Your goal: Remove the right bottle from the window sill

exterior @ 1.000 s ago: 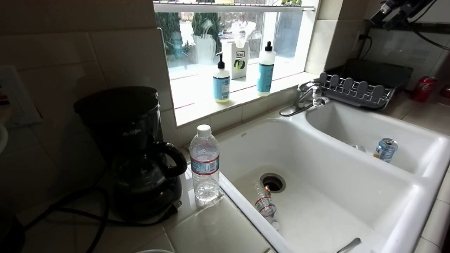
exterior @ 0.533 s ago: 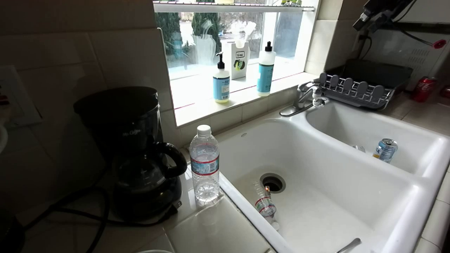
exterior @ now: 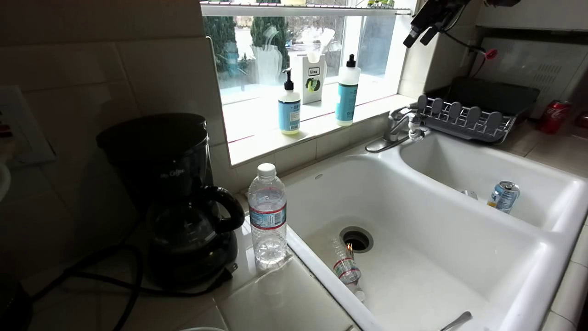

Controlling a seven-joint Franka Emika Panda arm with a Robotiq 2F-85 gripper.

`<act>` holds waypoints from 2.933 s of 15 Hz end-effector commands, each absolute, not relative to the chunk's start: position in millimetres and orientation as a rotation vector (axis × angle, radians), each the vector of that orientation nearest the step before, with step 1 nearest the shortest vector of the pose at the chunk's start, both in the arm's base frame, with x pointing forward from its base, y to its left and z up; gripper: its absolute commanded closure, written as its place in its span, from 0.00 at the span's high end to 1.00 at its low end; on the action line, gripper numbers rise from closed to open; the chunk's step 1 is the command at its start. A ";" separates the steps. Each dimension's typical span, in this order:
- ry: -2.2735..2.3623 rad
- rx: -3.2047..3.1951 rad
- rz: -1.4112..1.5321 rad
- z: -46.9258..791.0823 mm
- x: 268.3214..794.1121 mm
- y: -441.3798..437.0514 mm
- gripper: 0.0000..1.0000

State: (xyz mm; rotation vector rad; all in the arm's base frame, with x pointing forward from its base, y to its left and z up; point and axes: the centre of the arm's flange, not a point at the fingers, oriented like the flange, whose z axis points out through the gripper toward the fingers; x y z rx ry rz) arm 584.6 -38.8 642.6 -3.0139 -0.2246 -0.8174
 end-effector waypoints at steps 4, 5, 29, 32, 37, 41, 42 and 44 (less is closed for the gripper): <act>-0.320 -2.977 -0.809 632.7 618.8 -3.2 1.00; -0.331 -2.970 -0.814 634.5 621.2 0.4 1.00; -0.235 -2.942 -1.067 551.6 742.7 42.1 1.00; -0.193 -2.940 -1.058 549.5 743.6 39.7 1.00; -0.142 -2.926 -1.029 547.2 745.8 36.5 1.00; -0.110 -2.923 -1.008 543.6 746.1 33.8 1.00; -0.102 -2.923 -1.004 542.8 746.0 33.2 1.00; -0.087 -2.923 -0.988 541.3 745.3 32.8 1.00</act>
